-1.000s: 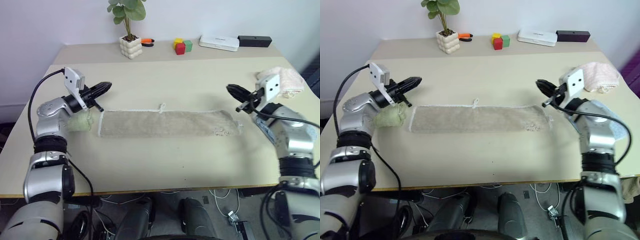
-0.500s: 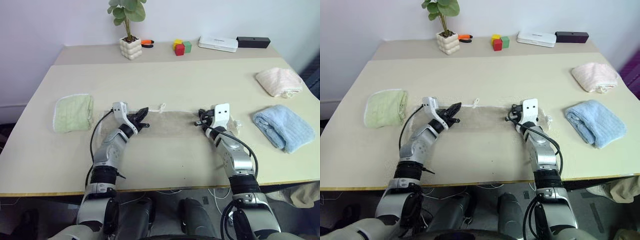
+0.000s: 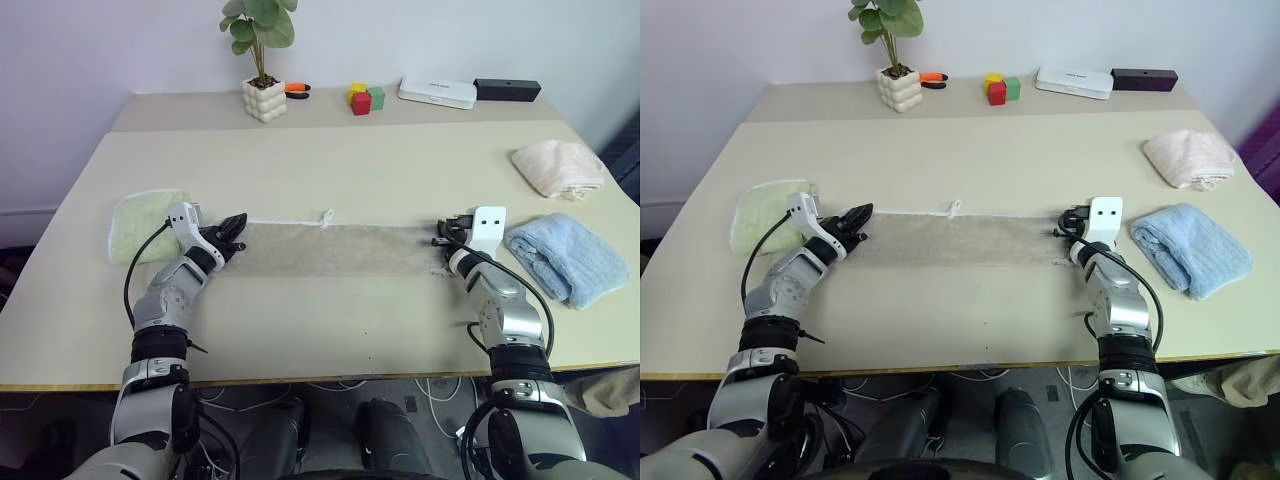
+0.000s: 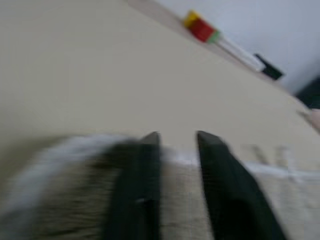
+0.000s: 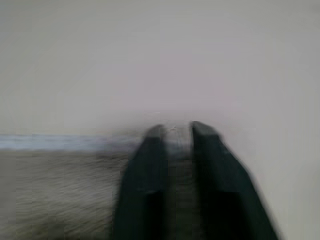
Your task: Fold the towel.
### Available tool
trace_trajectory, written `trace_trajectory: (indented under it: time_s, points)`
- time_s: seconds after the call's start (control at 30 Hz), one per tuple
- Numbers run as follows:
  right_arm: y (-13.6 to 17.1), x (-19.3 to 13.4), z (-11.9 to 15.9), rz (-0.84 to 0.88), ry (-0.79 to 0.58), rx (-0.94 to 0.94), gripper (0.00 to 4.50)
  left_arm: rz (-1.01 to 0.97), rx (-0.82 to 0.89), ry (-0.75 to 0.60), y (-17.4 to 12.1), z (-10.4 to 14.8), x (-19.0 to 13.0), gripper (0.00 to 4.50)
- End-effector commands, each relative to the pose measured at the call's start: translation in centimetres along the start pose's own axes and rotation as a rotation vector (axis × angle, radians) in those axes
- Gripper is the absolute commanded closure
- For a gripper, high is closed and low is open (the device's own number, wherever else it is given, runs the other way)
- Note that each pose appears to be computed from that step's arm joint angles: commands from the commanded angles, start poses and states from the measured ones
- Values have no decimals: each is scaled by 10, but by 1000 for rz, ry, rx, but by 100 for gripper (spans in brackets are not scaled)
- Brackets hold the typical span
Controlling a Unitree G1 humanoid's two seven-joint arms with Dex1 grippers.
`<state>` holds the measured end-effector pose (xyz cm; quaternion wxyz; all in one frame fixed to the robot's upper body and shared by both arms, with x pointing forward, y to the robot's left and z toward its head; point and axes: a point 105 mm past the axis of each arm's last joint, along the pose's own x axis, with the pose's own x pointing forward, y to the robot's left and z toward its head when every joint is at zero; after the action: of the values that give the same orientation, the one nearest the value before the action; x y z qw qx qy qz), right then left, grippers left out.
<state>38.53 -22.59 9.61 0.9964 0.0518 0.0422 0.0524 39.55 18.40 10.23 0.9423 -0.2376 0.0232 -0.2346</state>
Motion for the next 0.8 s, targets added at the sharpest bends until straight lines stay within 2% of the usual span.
trace_trajectory:
  time_s: [0.03, 0.13, 0.23, 0.37, 0.43, 0.6, 0.7, 0.8]
  points:
    - [-1, -12, 47, 84, -114, 93, 159, -154, 105, -67, -29, 35, 5, 153]
    - [-7, -32, 57, 161, -99, 158, 4, -235, 178, -84, -42, 50, 5, 1]
    - [-6, -59, 51, 246, -16, 265, 1, -370, 251, -56, -59, 55, 0, 0]
    - [-10, -96, 34, 224, 113, 353, 1, -538, 349, 18, -68, 63, -20, 0]
    - [-15, -109, 34, 185, 130, 399, 1, -615, 419, 35, -73, 66, -29, 0]
    - [-21, -121, 43, 126, 100, 496, 1, -698, 419, 54, -76, 70, -37, 0]
    - [-5, -127, 14, 82, 177, 586, 1, -772, 514, 97, -77, 65, -40, 0]
    - [3, -123, 3, 43, 191, 665, 1, -820, 539, 131, -80, 62, -43, 0]
